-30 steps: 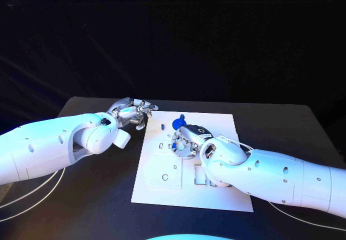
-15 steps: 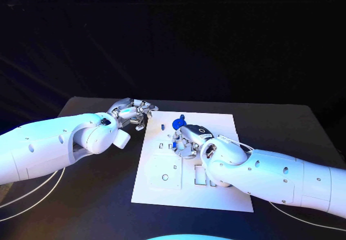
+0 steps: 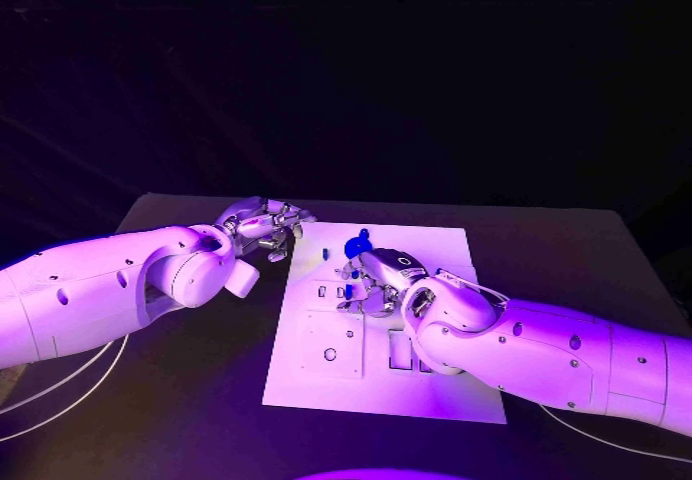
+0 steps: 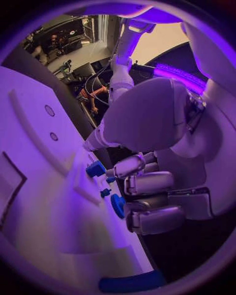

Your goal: Assemble the parts on the task board

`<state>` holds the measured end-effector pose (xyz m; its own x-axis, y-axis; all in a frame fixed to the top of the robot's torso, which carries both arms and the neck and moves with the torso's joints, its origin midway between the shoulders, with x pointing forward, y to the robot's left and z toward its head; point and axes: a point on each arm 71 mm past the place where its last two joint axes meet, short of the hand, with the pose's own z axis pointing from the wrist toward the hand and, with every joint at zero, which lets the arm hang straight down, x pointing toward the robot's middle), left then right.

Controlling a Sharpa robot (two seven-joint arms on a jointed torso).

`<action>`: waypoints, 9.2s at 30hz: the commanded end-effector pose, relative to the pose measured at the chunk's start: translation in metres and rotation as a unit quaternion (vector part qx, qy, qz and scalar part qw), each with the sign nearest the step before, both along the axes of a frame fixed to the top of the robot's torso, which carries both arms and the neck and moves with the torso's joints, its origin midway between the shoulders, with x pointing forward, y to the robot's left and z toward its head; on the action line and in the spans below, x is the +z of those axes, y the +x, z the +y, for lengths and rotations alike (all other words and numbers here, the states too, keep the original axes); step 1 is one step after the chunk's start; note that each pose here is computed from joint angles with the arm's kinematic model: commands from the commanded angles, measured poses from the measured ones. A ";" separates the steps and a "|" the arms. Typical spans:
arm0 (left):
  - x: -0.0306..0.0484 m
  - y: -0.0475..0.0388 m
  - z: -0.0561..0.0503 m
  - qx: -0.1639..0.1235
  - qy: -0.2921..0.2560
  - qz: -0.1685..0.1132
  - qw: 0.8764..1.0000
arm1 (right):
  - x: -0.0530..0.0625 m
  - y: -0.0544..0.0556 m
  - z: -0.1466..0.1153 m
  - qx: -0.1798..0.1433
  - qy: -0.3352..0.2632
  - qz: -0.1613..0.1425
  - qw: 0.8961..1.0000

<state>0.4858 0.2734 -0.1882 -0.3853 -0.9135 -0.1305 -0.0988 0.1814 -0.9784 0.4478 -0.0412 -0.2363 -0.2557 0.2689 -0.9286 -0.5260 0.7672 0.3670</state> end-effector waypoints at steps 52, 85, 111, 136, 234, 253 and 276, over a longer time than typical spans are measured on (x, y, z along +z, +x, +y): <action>-0.0015 0.0339 -0.101 -0.223 0.482 0.097 0.841 | 0.078 0.041 -0.152 -0.133 0.179 0.104 0.969; -0.0171 0.0331 -0.113 -0.253 0.503 0.112 0.819 | 0.077 0.043 -0.154 -0.138 0.174 0.105 0.969; -0.0248 0.0307 -0.118 -0.266 0.492 0.127 0.819 | 0.077 0.044 -0.152 -0.137 0.173 0.105 0.970; -0.0260 0.0321 -0.115 -0.256 0.468 0.141 0.834 | 0.076 0.044 -0.151 -0.136 0.172 0.106 0.970; -0.0440 0.0123 -0.101 -0.211 0.511 0.093 0.828 | 0.071 0.045 -0.153 -0.137 0.163 0.115 0.970; -0.0480 0.0136 -0.098 -0.221 0.471 0.138 0.843 | 0.070 0.046 -0.153 -0.138 0.162 0.116 0.970; -0.0474 0.0177 -0.095 -0.230 0.477 0.147 0.835 | 0.069 0.047 -0.153 -0.138 0.161 0.117 0.970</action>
<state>0.5085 0.1793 -0.2283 -0.7752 -0.2345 -0.5866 -0.0285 0.9406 -0.3383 0.4951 -0.1957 -0.1662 -0.3137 0.6360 -0.7051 -0.1775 0.6902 0.7015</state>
